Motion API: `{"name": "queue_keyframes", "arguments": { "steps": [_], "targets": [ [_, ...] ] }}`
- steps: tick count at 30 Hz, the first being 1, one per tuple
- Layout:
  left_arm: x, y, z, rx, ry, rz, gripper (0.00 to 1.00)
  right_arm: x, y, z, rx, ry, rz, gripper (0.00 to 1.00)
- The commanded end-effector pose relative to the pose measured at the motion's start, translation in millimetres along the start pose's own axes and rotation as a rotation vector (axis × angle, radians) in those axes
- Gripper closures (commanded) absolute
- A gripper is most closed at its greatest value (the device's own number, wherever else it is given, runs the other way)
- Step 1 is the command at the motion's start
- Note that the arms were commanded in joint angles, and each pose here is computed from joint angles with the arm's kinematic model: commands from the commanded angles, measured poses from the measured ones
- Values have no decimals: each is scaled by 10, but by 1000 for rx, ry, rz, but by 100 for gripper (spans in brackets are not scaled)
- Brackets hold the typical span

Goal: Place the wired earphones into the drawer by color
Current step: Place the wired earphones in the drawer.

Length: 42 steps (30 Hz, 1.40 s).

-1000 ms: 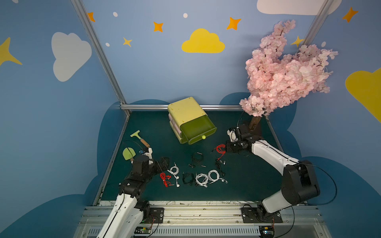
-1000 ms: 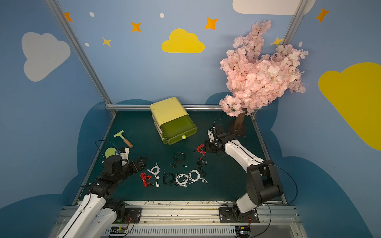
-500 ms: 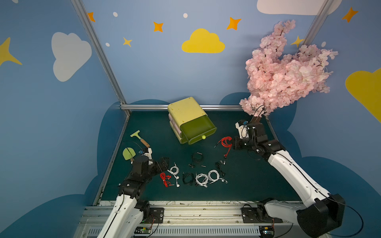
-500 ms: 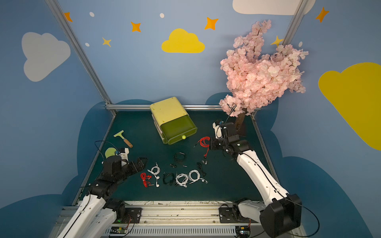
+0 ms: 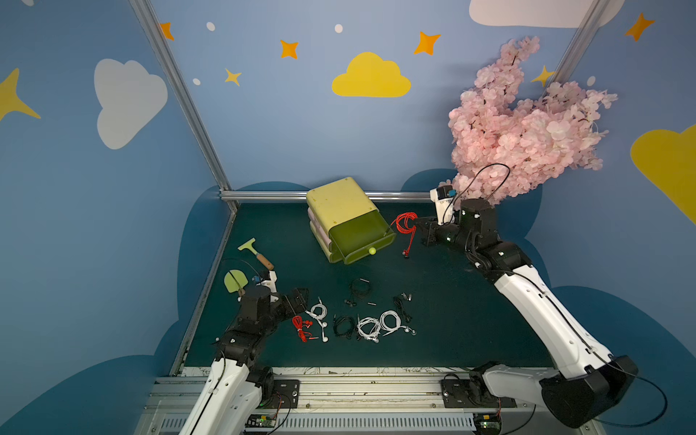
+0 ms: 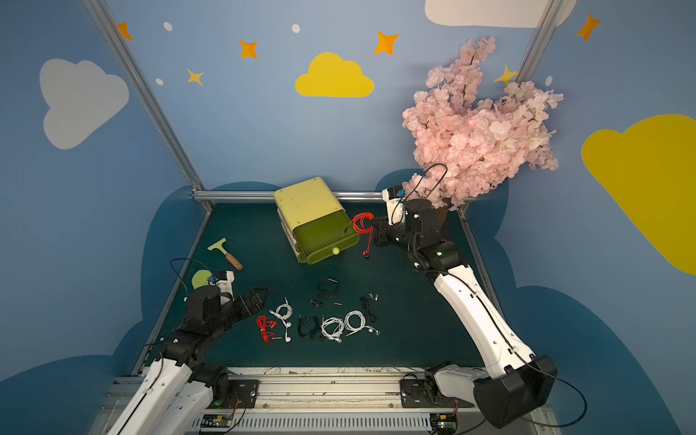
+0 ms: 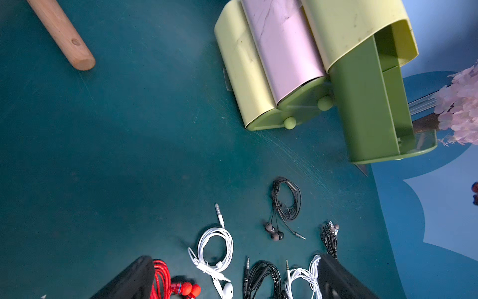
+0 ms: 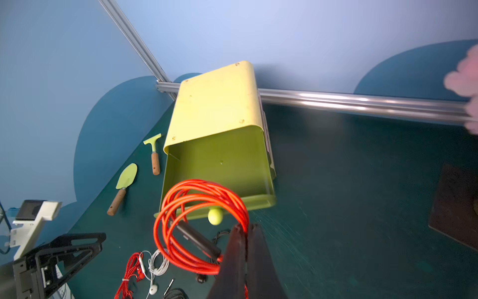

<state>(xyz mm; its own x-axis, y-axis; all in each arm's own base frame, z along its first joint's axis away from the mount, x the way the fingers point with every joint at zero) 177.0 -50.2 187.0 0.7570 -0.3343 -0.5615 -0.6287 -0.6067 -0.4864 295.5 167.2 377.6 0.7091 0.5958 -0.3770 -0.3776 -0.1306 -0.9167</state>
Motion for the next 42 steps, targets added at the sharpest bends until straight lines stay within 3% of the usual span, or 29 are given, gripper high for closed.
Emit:
{"name": "queue_keyframes", "arguments": {
  "steps": [1, 14, 26, 42],
  "targets": [
    [-13, 32, 32, -3, -14, 11, 0, 125, -221, 104, -26, -54, -68, 97],
    [-40, 44, 23, -17, 2, 10, 0, 734, -508, 315, -51, -145, -91, 98],
    [-105, 53, 89, -48, -72, 1, 0, 1275, -160, 287, -52, -140, 31, 98],
    [-214, 74, 174, -103, -179, 2, 0, 1489, 341, 231, -75, -119, 191, 94]
  ]
}}
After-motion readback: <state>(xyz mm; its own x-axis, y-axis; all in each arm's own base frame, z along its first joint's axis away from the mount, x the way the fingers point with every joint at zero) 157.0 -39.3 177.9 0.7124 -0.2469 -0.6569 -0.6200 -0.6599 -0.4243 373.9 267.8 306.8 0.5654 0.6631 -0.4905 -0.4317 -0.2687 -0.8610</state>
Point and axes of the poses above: each gripper's point midway between its finger pads, its own x axis out along the fingers, its own z axis along the line the jaws close on, y = z × x, the point moved 8 cm from there along -x, back along the fingers, and after that the axes turned 10 degrees about -x, right-handed, at the moved point
